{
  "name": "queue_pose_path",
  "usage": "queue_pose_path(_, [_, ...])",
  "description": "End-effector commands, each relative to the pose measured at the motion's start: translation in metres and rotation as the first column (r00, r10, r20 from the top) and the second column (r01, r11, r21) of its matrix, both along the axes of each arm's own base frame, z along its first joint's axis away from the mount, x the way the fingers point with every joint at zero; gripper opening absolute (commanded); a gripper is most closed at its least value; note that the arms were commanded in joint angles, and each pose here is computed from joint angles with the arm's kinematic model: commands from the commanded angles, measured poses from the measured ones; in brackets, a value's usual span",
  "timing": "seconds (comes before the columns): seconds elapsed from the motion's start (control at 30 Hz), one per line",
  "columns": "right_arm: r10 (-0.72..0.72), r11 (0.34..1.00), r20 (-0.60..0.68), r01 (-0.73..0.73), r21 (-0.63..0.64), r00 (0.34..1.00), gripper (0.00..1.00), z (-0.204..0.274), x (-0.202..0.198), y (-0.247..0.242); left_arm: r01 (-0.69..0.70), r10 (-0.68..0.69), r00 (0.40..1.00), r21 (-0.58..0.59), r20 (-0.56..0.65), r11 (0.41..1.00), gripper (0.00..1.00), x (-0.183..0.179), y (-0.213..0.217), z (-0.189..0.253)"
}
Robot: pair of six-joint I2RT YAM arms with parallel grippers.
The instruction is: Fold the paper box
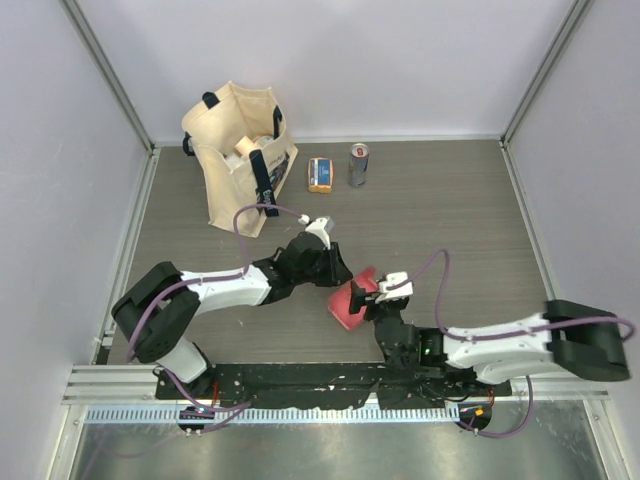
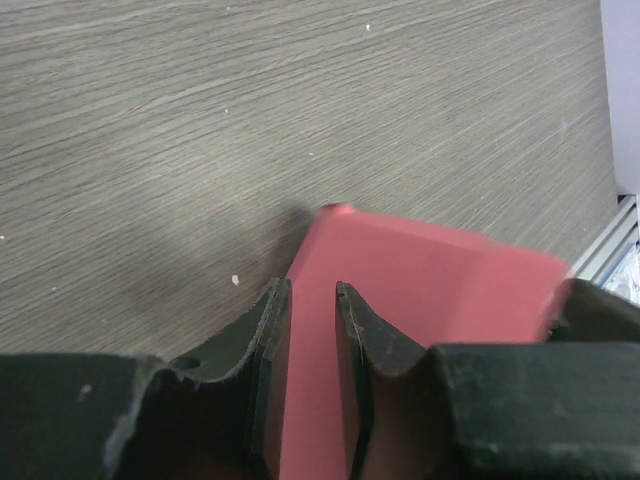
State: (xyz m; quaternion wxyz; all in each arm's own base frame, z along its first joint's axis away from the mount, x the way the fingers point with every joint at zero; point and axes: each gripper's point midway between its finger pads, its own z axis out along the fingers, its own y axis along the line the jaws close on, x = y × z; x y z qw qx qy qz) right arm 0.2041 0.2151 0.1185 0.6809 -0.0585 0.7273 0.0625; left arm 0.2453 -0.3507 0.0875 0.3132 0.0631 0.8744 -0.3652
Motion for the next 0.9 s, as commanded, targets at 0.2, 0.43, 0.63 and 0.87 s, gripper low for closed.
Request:
queue_pose_path(0.2, [0.083,0.968,-0.258,-0.017,0.250,0.963,0.79,0.015,-0.034,-0.036,0.025,-0.024,1.000,-0.029,0.010,0.999,0.27,-0.003,-0.018,-0.005])
queue_pose_path(0.43, [-0.053,0.902,-0.438,0.231,0.365,0.897,0.69,0.012,-0.033,-0.066,0.039,-0.039,0.999,-0.019,0.003,0.999,0.29,-0.010,-0.019,0.004])
queue_pose_path(0.63, [-0.155,0.895,-0.589,0.365,0.257,0.794,0.53,-0.023,-0.008,-0.094,0.053,-0.054,0.998,-0.013,-0.019,0.998,0.29,-0.020,-0.013,0.009])
queue_pose_path(0.87, [0.074,0.910,-0.573,0.180,0.373,0.816,0.52,-0.035,0.000,-0.054,0.080,-0.082,0.996,-0.069,-0.034,0.994,0.35,-0.028,-0.019,0.030])
